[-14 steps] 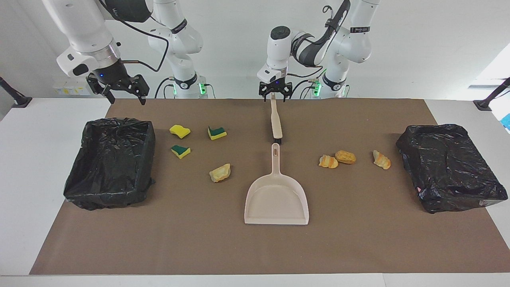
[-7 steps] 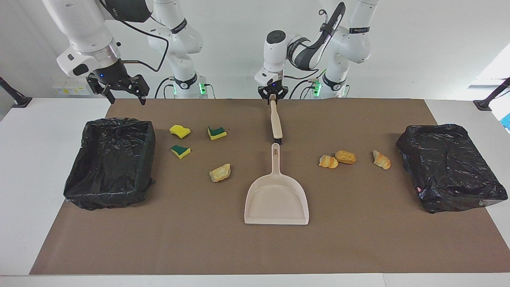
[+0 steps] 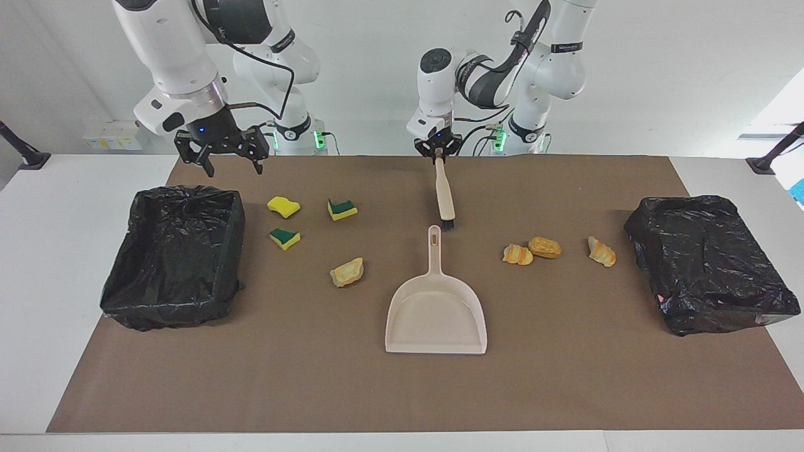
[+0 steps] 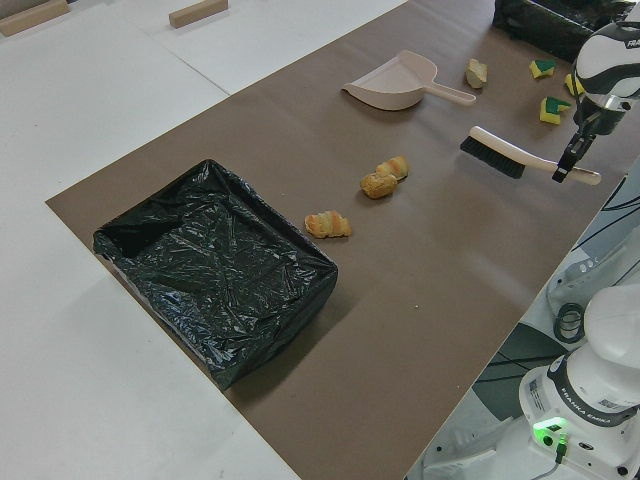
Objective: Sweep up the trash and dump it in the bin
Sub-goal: 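Grasp the beige brush handle with the left gripper, then grasp the dustpan handle with the right gripper while the left gripper positions the brush, then place the dustpan beside the bread with the right gripper, then sweep the bread pieces into the dustpan with the left gripper's brush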
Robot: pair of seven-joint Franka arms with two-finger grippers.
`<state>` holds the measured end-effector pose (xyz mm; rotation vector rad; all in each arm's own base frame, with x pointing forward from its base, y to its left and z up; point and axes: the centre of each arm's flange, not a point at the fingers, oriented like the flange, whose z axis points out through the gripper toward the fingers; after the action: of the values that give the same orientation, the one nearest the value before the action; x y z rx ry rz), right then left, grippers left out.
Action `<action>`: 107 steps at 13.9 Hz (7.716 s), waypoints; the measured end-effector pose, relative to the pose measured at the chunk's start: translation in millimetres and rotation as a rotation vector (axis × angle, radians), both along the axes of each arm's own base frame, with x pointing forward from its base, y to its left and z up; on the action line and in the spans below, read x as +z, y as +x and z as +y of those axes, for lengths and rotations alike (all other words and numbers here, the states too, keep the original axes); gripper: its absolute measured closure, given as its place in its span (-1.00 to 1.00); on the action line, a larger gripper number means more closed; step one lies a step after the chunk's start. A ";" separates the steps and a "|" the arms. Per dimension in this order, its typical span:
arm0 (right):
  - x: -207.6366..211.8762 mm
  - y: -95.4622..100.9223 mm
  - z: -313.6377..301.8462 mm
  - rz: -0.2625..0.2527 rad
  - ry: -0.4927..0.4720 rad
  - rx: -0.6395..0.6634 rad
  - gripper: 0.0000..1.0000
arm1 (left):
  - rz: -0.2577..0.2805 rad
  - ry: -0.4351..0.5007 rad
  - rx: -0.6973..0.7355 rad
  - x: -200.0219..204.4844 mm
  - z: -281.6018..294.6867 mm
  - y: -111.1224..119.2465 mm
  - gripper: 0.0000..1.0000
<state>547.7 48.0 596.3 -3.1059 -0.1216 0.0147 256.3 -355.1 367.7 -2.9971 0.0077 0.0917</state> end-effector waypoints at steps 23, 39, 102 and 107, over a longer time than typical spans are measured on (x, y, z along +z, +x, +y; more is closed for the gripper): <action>-239.3 -8.3 394.6 -0.190 0.022 -0.049 -0.92 | 0.121 0.130 0.132 12.0 371.3 174.8 0.47; -205.2 18.8 322.4 -0.098 -0.059 0.163 0.35 | 0.109 0.081 -0.029 63.9 261.4 180.3 0.47; -262.4 -20.7 272.3 0.099 -0.231 1.552 0.35 | 0.100 -0.302 0.246 20.2 28.1 114.7 0.47; -247.2 -10.5 262.0 0.068 -0.238 1.509 0.35 | 0.153 -0.234 0.248 53.3 64.1 128.8 0.47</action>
<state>537.2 310.0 349.1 -2.3343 -2.3795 0.1663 385.1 -291.0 421.0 -3.1991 -0.3611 0.3714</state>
